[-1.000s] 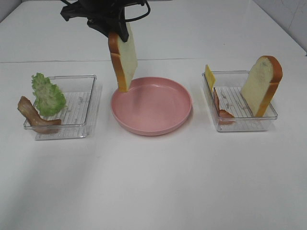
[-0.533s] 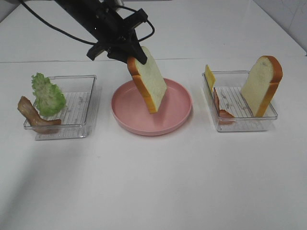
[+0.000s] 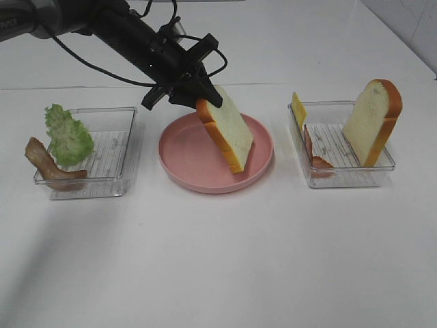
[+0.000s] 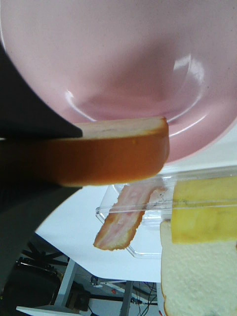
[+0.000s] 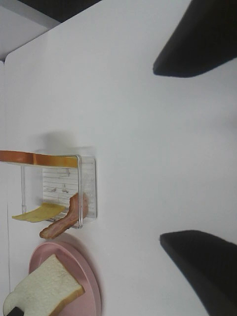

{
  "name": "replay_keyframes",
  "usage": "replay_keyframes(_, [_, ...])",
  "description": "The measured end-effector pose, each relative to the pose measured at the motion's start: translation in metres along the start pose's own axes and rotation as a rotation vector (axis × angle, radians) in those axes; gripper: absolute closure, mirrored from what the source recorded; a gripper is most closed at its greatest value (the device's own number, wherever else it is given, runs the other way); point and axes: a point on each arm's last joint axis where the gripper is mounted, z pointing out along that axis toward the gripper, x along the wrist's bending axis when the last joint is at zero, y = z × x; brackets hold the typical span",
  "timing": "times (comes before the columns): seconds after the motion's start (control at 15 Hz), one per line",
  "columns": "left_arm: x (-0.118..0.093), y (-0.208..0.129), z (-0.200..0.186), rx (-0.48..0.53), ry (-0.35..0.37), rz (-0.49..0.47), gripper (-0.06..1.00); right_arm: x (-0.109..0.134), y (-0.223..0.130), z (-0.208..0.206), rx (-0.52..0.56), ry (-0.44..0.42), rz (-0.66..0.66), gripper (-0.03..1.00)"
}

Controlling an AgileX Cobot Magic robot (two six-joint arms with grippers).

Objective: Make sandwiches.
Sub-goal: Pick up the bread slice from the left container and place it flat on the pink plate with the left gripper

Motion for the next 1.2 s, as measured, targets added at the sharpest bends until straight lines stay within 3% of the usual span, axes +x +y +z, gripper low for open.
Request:
replay_keyframes(0.4, [-0.004, 0.002, 0.004, -0.039, -0.013, 0.001, 0.74, 0.0, 0.0, 0.0, 0.0, 0.0, 0.0, 0.17])
replay_keyframes(0.87, [-0.007, 0.0, 0.012, -0.046, 0.022, 0.017, 0.74, 0.0, 0.0, 0.0, 0.0, 0.0, 0.0, 0.17])
replay_keyframes(1.2, [-0.02, 0.0, -0.01, -0.087, 0.114, 0.037, 0.74, 0.0, 0.0, 0.0, 0.0, 0.0, 0.0, 0.17])
